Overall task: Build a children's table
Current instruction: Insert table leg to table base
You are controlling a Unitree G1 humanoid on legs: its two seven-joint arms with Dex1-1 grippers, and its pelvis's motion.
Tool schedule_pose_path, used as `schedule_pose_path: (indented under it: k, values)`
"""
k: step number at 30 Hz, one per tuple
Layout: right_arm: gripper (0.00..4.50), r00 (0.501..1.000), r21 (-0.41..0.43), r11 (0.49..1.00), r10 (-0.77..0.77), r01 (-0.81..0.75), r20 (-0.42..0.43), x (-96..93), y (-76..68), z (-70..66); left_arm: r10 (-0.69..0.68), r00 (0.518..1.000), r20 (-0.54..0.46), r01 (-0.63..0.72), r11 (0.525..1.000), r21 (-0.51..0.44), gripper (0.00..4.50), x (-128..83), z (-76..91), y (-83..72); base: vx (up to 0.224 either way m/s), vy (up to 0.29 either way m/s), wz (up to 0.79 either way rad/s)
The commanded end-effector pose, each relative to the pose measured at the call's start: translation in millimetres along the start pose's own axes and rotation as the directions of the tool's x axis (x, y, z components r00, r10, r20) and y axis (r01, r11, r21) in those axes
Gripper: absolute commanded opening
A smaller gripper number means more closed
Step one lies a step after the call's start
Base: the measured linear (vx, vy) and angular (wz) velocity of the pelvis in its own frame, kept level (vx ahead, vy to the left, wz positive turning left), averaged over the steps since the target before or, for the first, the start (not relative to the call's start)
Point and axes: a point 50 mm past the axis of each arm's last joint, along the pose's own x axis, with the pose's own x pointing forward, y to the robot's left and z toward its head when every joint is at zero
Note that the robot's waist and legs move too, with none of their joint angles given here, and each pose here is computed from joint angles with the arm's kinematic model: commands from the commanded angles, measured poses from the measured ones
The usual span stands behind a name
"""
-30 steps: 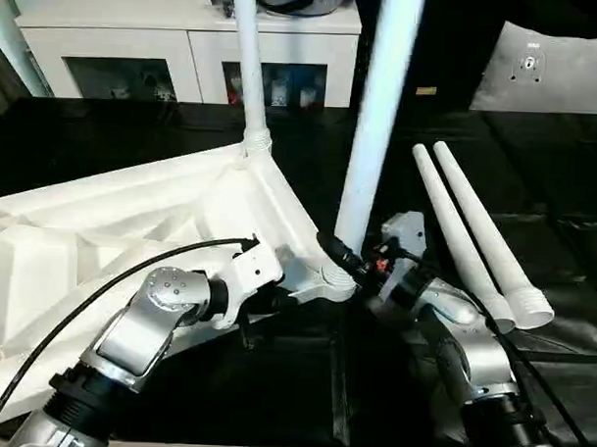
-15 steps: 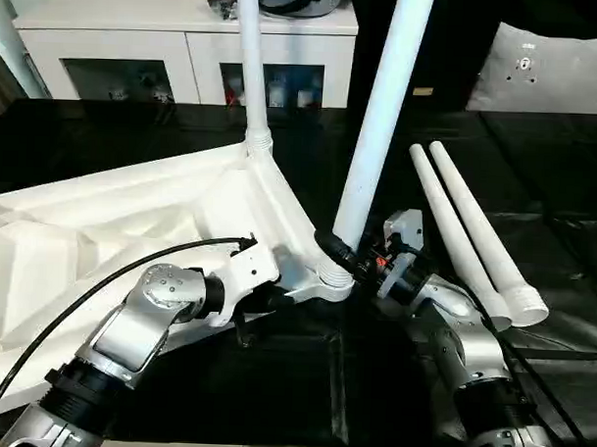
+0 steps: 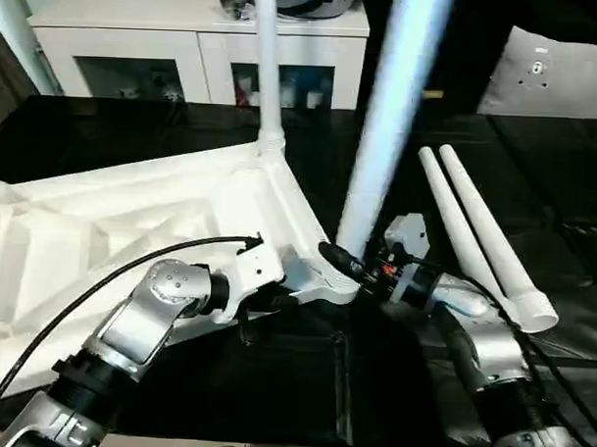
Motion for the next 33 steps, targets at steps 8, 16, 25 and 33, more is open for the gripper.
schedule_pose_path:
  k: [8, 16, 25, 33]
  values:
    - [1.89, 0.974, 0.206, 0.973, -0.054, 0.101, -0.221, -37.7, -3.7, -49.4, 0.031, 0.999, -0.008, -0.030, 0.997, 0.066, 0.00, -12.7, 5.2, 11.3, 0.000, 0.000, 0.00]
    - [1.89, 0.917, 0.058, 0.997, -0.028, 0.056, -0.398, -38.8, -11.1, -54.8, -0.018, 0.999, -0.033, 0.022, 0.992, 0.124, 0.00, -12.4, 4.0, 11.5, 0.000, 0.000, 0.00]
    - [1.89, 0.853, 0.045, 0.996, 0.093, -0.081, -0.513, -25.4, -19.7, -45.1, -0.078, 0.994, -0.076, 0.092, 0.975, 0.201, 0.00, -13.2, 5.5, 14.4, 0.000, 0.000, 0.00]
    - [1.89, 0.823, 0.149, 0.979, 0.199, -0.140, -0.532, -26.9, -15.0, -49.6, -0.102, 0.990, -0.094, 0.122, 0.963, 0.242, 0.00, -14.1, 10.2, 25.0, 0.000, 0.000, 0.00]
